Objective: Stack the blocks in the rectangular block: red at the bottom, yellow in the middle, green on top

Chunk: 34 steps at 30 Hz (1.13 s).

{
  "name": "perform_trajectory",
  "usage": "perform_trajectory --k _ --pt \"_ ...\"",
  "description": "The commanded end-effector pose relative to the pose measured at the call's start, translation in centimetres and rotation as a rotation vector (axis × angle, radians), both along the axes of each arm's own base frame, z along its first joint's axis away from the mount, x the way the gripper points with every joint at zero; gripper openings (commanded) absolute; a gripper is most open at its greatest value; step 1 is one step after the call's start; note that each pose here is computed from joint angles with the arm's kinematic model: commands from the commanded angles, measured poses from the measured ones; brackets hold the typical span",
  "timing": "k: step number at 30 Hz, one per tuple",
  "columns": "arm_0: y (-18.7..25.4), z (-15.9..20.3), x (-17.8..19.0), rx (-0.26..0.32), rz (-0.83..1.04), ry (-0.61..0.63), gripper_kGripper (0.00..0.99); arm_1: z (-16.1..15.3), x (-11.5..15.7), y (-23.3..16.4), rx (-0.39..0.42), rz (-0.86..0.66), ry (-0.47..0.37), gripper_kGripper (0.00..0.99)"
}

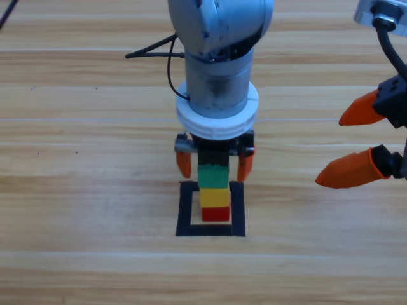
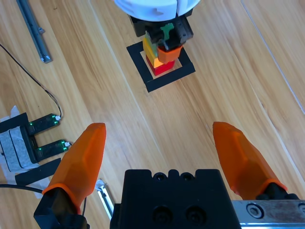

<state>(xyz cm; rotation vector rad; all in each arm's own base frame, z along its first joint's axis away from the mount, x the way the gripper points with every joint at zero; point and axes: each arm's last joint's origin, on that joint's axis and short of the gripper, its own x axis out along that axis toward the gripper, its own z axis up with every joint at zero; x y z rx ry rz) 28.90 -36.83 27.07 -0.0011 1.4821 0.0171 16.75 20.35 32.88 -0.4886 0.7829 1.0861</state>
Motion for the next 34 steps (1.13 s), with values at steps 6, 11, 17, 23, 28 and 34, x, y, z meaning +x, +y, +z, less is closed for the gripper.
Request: perform_trajectory --k 6,11,17,23,28,34 --pt "-1.2 -0.4 -1.6 0.027 -0.037 -0.008 0.990 -1.0 1.2 0.0 -0.034 -0.023 0.033 0.989" --pt "1.3 7.3 -4.5 -0.071 -0.038 -0.152 0.990 -1.0 1.2 0.0 -0.034 -0.023 0.033 0.990" --pt "5.5 16.6 -11.1 -0.205 -0.081 -0.375 0.990 -1.0 1.2 0.0 -0.035 -0.023 0.031 0.989" --pt "8.5 18.8 -17.4 -0.258 -0.152 -0.520 0.990 -1.0 1.2 0.0 -0.036 -0.024 0.030 0.989" --pt "11.9 12.8 -18.7 -0.307 -0.238 -0.574 0.990 -1.0 1.2 0.0 -0.037 -0.025 0.029 0.989" --pt "12.3 10.9 -18.8 -0.283 -0.261 -0.567 0.990 -0.8 1.1 -0.1 -0.033 -0.028 0.023 0.989"
